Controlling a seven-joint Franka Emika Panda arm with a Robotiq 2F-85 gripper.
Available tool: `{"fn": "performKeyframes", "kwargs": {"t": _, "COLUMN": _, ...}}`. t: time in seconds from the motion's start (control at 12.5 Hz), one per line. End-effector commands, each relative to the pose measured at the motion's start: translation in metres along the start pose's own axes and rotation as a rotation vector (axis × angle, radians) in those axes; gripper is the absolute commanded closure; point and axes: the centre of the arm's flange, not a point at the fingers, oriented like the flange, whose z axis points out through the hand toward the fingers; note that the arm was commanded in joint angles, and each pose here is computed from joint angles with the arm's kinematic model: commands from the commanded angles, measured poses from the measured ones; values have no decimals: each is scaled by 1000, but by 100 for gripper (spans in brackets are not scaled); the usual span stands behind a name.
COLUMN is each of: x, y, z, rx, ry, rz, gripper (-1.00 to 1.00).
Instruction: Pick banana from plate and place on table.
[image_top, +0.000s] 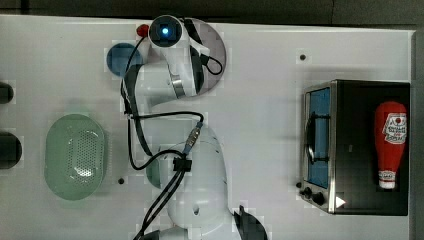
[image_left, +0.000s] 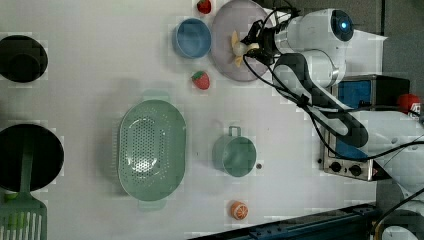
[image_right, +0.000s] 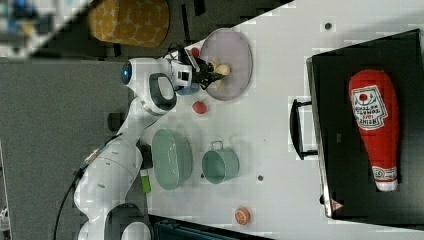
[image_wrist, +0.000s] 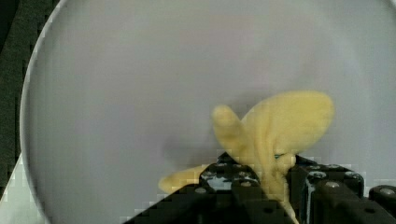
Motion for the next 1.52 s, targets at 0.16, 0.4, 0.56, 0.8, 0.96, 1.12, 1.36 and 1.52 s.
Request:
{"fn": "performKeyframes", "kwargs": {"t": 0.16, "x": 12, "y": -23, "z": -113, "rx": 125, "ry": -26, "rz": 87, "gripper": 52}}
{"fn": "performKeyframes", "kwargs": {"t": 0.4, "x": 16, "y": -16, "z": -207, "rx": 124, "ry": -47, "rz": 90, "gripper": 52}}
{"fn": "performKeyframes", "kwargs": {"t": 0.56, "x": 26, "y": 0, "z": -262, "rx": 96, "ry": -35, "rz": 19, "gripper": 52}}
{"fn": "performKeyframes", "kwargs": {"t": 0.8, "x": 42, "y": 46, "z": -313, "rx": -26, "ry": -52, "rz": -34, "gripper": 52}}
{"fn": "performKeyframes", "kwargs": {"t": 0.96, "x": 52, "y": 79, "z": -329, "rx": -61, "ry": -55, "rz": -42, "gripper": 52}}
{"fn": "performKeyframes", "kwargs": {"t": 1.12, "x": 57, "y": 117, "z": -329, "rx": -92, "ry": -58, "rz": -72, "gripper": 52}}
{"fn": "performKeyframes", "kwargs": {"t": 1.36, "x": 53, "y": 177, "z": -302, "rx": -149, "ry": -73, "rz": -87, "gripper": 52}}
{"fn": "performKeyframes", "kwargs": {"t": 1.52, "x": 48, "y": 209, "z": -271, "rx": -151, "ry": -69, "rz": -71, "gripper": 52}}
